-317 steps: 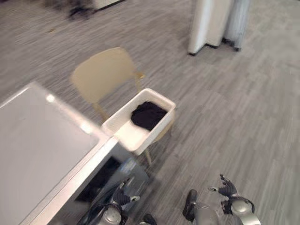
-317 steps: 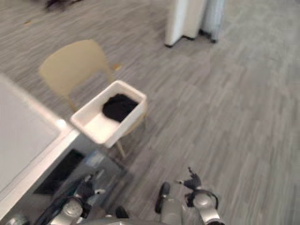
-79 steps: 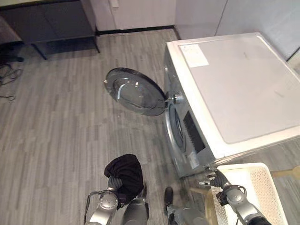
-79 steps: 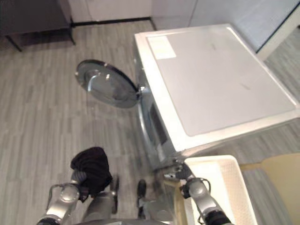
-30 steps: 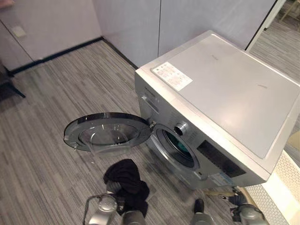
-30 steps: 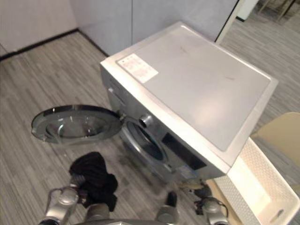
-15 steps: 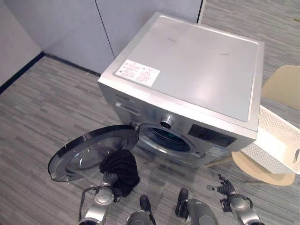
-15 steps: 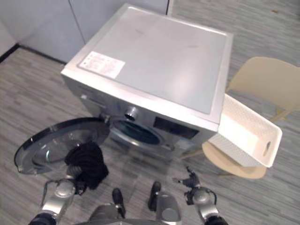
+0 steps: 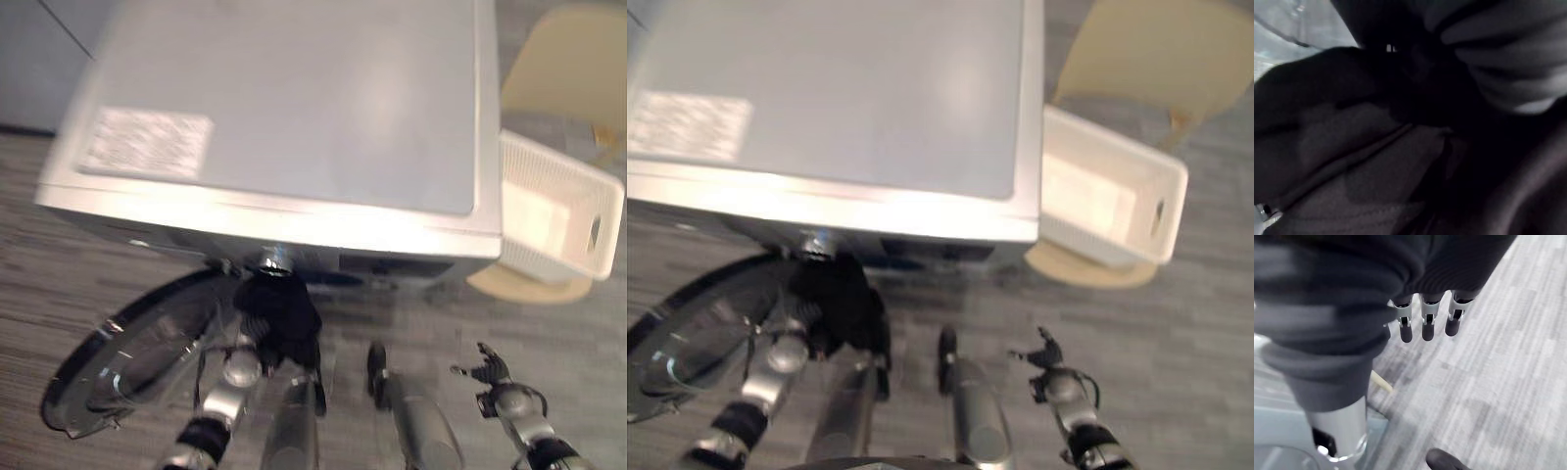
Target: Grab the laundry basket,head to the washer,open it,put in the laundry and shut it.
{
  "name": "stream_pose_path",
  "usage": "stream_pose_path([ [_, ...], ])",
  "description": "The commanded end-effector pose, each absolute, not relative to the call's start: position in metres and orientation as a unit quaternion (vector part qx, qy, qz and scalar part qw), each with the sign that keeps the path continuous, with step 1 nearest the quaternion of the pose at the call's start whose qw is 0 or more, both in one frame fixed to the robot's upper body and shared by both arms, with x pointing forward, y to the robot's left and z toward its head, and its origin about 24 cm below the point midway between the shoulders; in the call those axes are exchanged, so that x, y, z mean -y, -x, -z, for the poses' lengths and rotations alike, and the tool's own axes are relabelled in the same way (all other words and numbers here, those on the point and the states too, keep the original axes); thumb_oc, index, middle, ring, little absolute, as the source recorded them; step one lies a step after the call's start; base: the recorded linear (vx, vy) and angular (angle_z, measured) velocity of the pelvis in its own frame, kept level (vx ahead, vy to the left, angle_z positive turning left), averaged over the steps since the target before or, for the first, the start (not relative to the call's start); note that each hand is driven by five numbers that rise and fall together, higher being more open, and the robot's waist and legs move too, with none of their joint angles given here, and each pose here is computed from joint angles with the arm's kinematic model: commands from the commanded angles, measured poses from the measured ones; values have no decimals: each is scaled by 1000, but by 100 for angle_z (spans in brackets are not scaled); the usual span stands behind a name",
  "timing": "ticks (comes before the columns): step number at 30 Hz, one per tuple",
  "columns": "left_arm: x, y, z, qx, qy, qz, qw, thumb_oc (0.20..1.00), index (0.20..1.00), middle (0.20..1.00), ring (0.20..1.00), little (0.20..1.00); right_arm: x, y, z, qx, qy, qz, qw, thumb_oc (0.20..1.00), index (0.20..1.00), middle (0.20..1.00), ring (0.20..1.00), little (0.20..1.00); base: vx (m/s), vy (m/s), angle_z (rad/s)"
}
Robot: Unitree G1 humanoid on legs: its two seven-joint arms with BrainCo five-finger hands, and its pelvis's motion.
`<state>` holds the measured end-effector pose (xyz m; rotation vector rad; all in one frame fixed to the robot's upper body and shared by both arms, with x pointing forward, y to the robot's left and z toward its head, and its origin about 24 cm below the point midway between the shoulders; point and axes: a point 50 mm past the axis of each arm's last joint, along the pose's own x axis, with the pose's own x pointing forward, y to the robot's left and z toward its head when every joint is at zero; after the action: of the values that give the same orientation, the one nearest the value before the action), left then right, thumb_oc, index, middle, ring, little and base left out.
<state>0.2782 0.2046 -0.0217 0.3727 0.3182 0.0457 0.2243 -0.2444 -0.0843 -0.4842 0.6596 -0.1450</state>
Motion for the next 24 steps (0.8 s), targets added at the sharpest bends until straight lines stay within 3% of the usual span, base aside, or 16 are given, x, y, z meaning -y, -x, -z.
stream_pose_path([
  [1, -205, -284, -2, -86, -180, -40, 979, 200, 200, 200, 200, 200, 241, -225, 78, -292, 209, 83, 929, 1000, 1000, 1000, 1000, 1000, -44, 95, -16],
  [8, -203, -334, -82, 67, -277, -81, 955, 200, 200, 200, 200, 200, 225, -262, 35, -168, 183, 86, 965, 1000, 1000, 1000, 1000, 1000, -106, 48, -5],
  [13, -216, -375, -199, 226, -380, -176, 880, 200, 200, 200, 200, 200, 210, -273, 8, -85, 166, 64, 980, 1000, 1000, 1000, 1000, 1000, -63, 3, -6],
  [21, -233, -374, -327, 358, -404, -307, 784, 200, 200, 200, 200, 200, 205, -281, -12, -26, 136, 51, 989, 1000, 1000, 1000, 1000, 1000, -10, -25, 2],
  [24, -244, -363, -372, 389, -441, -361, 724, 200, 200, 200, 200, 200, 206, -285, -27, 9, 128, 39, 991, 1000, 1000, 1000, 1000, 1000, -5, 1, -10],
])
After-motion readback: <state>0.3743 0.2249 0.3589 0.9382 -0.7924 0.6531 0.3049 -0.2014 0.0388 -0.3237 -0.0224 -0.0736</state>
